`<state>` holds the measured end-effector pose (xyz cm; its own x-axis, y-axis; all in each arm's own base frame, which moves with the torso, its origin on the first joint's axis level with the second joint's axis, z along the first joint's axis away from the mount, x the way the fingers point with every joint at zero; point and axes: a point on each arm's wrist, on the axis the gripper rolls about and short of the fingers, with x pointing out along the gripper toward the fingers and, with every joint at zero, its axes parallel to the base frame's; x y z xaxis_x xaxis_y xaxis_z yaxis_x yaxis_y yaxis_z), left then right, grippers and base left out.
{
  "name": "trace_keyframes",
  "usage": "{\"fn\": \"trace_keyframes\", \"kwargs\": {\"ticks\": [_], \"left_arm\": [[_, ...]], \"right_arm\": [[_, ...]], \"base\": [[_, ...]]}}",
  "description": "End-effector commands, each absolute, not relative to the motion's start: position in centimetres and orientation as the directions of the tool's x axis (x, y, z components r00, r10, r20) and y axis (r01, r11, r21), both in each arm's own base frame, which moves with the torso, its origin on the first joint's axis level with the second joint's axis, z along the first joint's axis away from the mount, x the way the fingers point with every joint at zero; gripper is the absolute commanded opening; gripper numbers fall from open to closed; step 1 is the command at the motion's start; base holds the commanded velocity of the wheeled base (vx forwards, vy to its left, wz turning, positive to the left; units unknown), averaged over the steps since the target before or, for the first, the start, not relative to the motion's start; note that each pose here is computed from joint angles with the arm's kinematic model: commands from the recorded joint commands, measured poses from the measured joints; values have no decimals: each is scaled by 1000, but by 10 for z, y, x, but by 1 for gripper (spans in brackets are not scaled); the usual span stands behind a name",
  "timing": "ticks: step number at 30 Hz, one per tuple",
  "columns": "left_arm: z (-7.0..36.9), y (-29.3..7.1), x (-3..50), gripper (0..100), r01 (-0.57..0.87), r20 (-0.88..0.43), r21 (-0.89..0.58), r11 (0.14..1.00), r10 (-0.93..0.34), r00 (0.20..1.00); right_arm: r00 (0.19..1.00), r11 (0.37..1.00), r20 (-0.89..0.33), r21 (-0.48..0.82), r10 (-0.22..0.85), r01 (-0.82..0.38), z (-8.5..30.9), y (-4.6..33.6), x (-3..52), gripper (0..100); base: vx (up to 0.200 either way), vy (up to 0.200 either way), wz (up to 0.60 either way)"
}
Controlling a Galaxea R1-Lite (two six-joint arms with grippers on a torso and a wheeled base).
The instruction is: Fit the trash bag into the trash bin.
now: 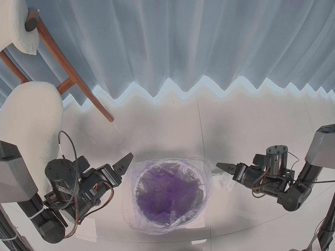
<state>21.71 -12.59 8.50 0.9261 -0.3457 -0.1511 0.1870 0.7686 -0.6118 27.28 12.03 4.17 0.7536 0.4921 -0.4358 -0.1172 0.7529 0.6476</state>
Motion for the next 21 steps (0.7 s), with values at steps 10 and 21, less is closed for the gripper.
{"fn": "trace_keyframes", "kwargs": {"ticks": [10, 21], "left_arm": [[100, -117, 203, 100, 205, -107, -618, 759, -340, 934], [97, -112, 194, 100, 194, -131, -609, 769, -338, 932]], "right_arm": [[711, 756, -472, 642, 520, -127, 10, 148, 294, 100], [698, 753, -479, 645, 532, -131, 0, 159, 298, 0]], "base": [[0, 0, 0], [0, 0, 0]]}}
